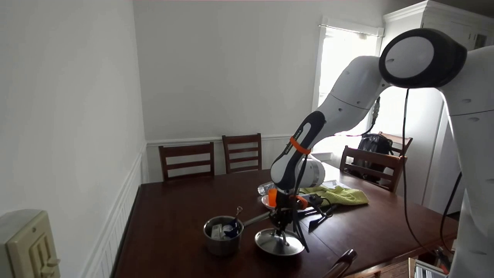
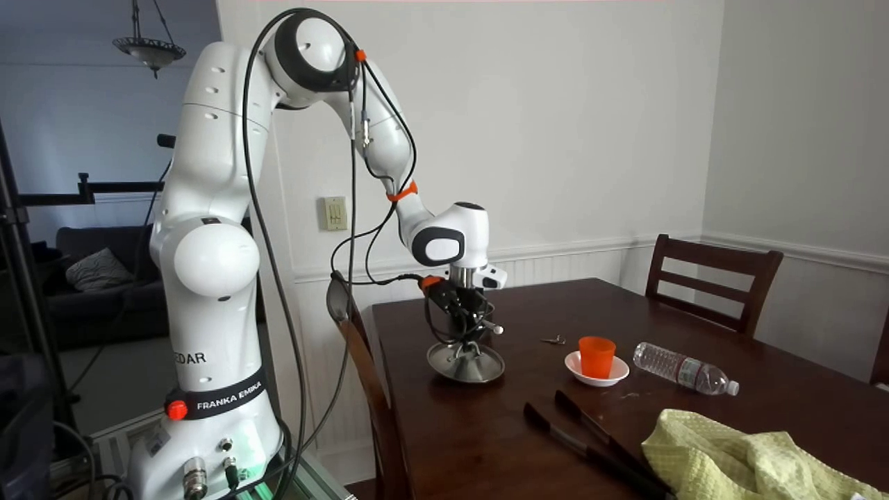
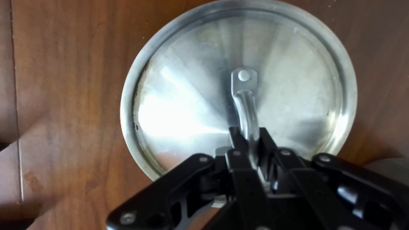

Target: Remove the lid from the pot and put it on the table

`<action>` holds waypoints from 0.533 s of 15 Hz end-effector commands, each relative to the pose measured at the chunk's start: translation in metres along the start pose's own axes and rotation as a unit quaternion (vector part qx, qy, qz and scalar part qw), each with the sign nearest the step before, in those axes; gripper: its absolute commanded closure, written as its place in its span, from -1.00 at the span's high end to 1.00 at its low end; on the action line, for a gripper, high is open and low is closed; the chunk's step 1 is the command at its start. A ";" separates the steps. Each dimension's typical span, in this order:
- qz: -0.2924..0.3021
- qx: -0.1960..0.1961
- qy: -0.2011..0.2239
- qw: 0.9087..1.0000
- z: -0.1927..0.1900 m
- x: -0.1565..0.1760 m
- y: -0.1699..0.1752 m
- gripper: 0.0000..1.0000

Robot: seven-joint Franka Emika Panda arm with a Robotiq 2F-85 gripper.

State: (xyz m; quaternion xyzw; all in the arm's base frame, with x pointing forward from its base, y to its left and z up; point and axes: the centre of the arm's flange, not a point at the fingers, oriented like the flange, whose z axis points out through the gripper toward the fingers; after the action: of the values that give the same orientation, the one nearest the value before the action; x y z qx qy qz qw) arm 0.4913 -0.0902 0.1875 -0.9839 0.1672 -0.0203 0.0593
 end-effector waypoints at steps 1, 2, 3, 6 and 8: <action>-0.004 -0.009 -0.024 1.000 0.011 0.022 -0.010 -0.93; -0.005 -0.012 -0.029 0.999 0.013 0.023 -0.012 -0.93; -0.003 -0.017 -0.030 0.999 0.014 0.024 -0.014 -0.20; -0.005 -0.022 -0.038 0.999 0.009 0.022 -0.020 0.06; -0.028 -0.022 -0.080 0.996 -0.007 0.010 -0.030 0.36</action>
State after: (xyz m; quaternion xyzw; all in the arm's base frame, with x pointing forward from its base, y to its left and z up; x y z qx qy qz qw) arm 0.5133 -0.0774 0.1772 -0.9869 0.1530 0.0199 0.0473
